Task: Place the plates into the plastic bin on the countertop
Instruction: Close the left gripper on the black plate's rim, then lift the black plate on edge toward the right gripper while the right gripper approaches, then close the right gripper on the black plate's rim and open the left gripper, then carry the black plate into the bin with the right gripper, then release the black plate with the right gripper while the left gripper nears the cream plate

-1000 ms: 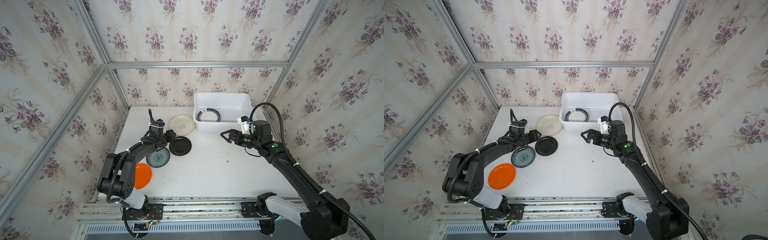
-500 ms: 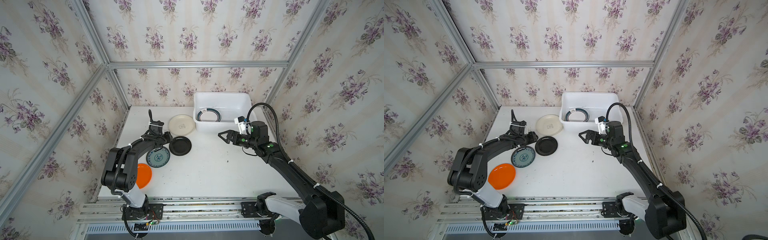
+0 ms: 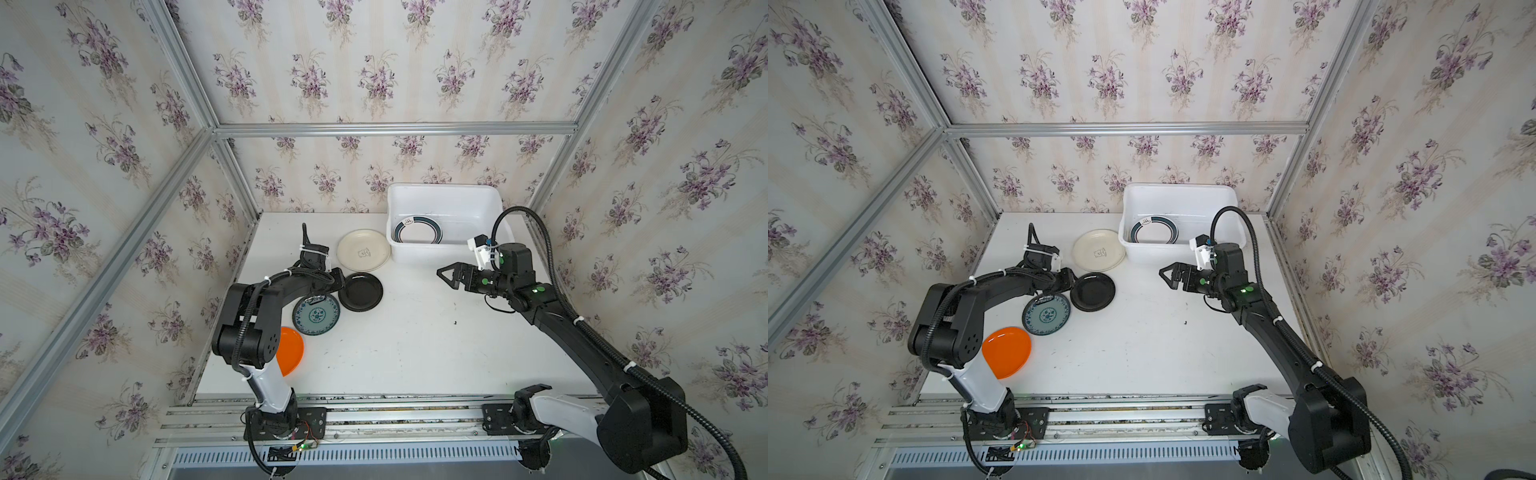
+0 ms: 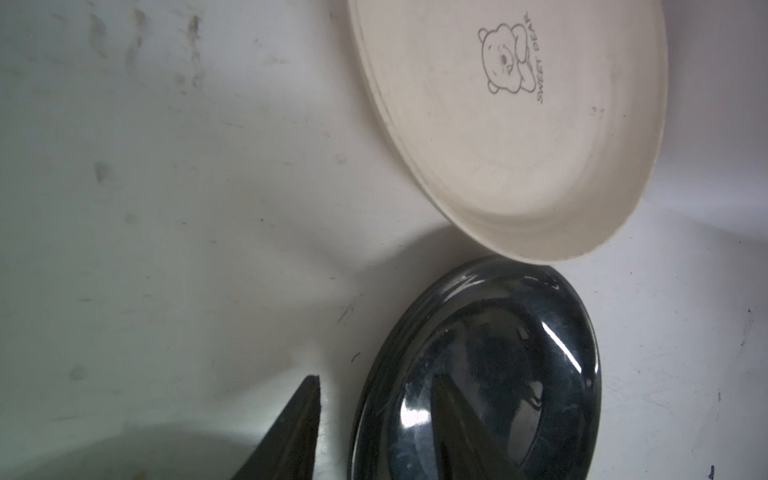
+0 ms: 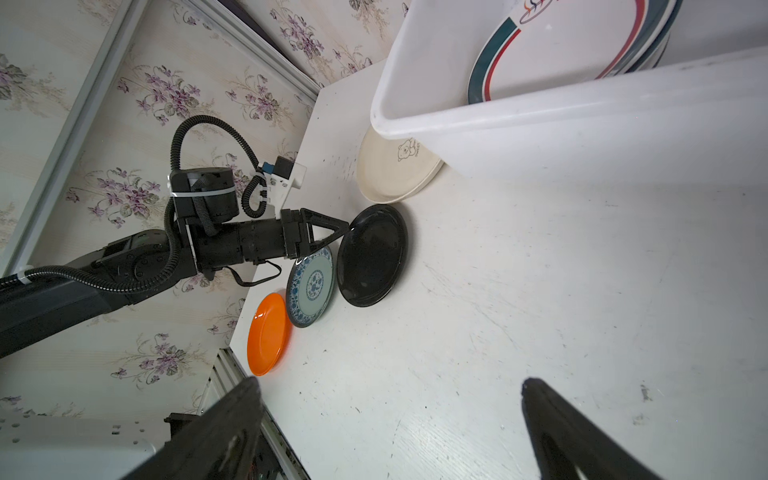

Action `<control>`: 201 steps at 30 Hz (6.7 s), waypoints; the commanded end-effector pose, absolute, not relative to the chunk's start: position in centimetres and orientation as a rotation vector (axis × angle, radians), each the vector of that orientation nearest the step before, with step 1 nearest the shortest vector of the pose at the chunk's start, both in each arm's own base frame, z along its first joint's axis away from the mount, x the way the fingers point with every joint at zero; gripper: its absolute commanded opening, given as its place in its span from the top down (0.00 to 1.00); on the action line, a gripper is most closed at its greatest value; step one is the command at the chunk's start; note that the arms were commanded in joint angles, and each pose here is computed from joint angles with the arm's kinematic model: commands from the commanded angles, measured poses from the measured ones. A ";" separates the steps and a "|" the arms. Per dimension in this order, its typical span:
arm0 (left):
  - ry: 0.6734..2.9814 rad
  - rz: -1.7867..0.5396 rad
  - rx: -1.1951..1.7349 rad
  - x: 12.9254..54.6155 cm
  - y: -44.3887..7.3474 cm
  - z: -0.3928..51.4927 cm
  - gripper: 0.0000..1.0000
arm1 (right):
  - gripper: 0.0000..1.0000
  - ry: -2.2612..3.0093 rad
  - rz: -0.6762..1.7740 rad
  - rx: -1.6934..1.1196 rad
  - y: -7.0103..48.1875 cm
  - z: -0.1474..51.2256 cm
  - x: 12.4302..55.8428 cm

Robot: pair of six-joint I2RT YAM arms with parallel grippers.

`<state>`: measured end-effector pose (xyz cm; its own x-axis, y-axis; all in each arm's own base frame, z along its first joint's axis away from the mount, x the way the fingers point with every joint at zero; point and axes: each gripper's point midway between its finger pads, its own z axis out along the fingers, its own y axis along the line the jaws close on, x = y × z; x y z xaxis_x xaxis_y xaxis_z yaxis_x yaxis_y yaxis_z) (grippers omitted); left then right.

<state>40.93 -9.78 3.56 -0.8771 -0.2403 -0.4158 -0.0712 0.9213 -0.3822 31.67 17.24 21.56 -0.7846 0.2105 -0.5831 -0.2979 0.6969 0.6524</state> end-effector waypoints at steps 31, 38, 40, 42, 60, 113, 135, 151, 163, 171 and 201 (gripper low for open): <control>2.694 -0.696 -0.087 38.4 -16.4 2.1 0.83 | 0.01 2.276 1.003 0.003 16.9 20.5 32.1; 2.697 -0.711 -0.068 38.4 -17.1 2.1 0.92 | 0.01 2.295 0.996 0.015 16.8 19.6 32.1; 2.695 -0.720 -0.056 38.4 -17.4 2.2 0.94 | 0.01 2.299 0.976 0.017 16.6 19.4 32.1; 2.693 -0.739 -0.051 38.4 -17.7 2.3 0.99 | 0.01 2.303 0.950 0.016 16.3 19.2 32.2; 2.481 -1.044 -0.014 37.9 -22.7 11.7 1.00 | 0.01 2.332 1.001 0.052 16.9 17.0 32.7; 2.178 -1.037 0.145 38.6 -26.3 22.3 0.00 | 1.00 2.278 0.972 0.104 16.9 22.4 36.3; 2.115 -0.962 -0.005 43.0 -20.0 24.8 0.01 | 1.00 2.408 0.730 0.278 11.9 18.5 55.9; 2.129 -0.969 -0.020 43.2 -19.7 24.3 0.00 | 1.00 2.543 0.606 0.353 11.1 12.4 58.7; 2.141 -0.950 -0.028 43.0 -19.4 23.9 0.00 | 1.00 2.649 0.474 0.301 12.1 9.3 58.9; 2.155 -0.936 -0.029 43.3 -19.4 23.5 0.00 | 1.00 2.728 0.415 0.305 11.9 6.6 58.6; 2.260 -0.631 -0.245 50.4 -12.2 18.7 0.00 | 0.10 2.300 0.602 0.016 13.6 30.8 54.6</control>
